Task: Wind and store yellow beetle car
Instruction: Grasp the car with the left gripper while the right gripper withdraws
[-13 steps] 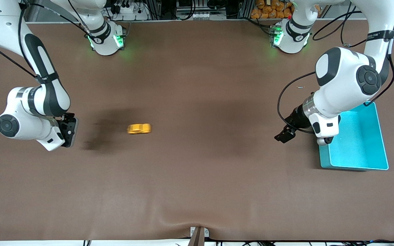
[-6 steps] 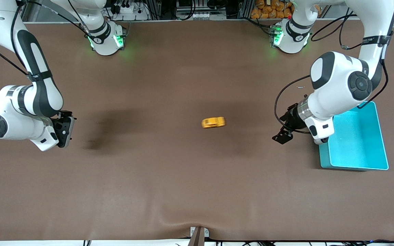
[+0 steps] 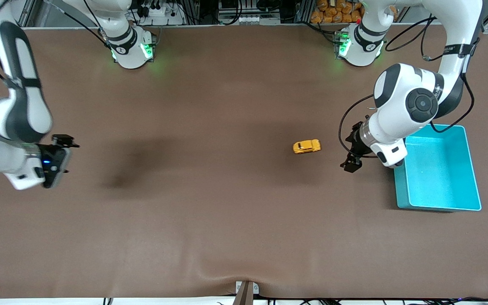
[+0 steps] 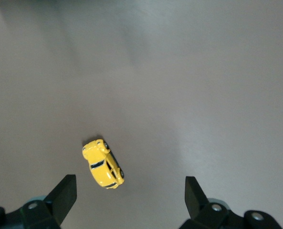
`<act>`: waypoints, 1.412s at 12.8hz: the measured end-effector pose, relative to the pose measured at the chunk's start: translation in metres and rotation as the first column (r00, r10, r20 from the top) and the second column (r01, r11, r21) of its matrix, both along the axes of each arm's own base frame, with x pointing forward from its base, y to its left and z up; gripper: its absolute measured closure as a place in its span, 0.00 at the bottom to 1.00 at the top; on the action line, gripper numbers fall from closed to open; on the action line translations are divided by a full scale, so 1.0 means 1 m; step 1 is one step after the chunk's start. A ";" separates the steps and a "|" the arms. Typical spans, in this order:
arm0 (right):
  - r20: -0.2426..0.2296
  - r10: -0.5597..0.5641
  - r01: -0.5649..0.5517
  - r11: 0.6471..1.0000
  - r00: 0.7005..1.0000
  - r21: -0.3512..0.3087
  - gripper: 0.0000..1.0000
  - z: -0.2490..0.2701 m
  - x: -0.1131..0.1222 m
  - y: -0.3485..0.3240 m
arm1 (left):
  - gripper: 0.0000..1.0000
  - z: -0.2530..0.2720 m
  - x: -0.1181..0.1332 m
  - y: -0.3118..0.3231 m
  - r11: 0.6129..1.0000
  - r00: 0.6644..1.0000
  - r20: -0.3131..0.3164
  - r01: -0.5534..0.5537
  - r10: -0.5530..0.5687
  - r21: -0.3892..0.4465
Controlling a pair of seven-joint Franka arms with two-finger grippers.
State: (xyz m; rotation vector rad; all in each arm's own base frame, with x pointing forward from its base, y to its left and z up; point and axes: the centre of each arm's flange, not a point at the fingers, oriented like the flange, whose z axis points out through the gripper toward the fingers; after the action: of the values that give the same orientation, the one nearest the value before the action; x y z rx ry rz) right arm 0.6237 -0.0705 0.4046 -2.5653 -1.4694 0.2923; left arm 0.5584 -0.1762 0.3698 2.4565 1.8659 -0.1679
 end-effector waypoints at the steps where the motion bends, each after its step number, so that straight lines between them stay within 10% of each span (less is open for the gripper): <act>1: 0.031 -0.065 0.065 0.998 0.997 -0.020 0.00 0.036 0.001 -0.002 | 0.00 -0.005 -0.010 0.008 1.000 1.000 -0.011 -0.009 0.009 0.011; 7: 0.113 -0.385 0.392 0.919 0.916 -0.042 0.00 0.164 -0.014 0.003 | 0.00 -0.052 -0.075 -0.017 0.996 0.995 0.038 -0.088 0.087 0.023; 15: 0.152 -0.793 0.804 0.595 0.589 -0.009 0.00 0.244 -0.055 0.016 | 0.00 -0.115 -0.111 -0.058 0.963 0.961 0.077 -0.262 0.267 -0.062; 18: 0.183 -0.824 0.839 0.545 0.536 -0.001 0.00 0.247 -0.080 0.046 | 0.00 -0.146 -0.111 -0.059 0.956 0.956 0.058 -0.282 0.287 -0.086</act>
State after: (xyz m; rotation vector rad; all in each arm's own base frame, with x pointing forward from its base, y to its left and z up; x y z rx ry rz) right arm 0.5437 -0.0245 0.6516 -3.0540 -0.0771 -0.0064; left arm 0.4473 -0.2355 0.2240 2.0859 2.1117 -0.1351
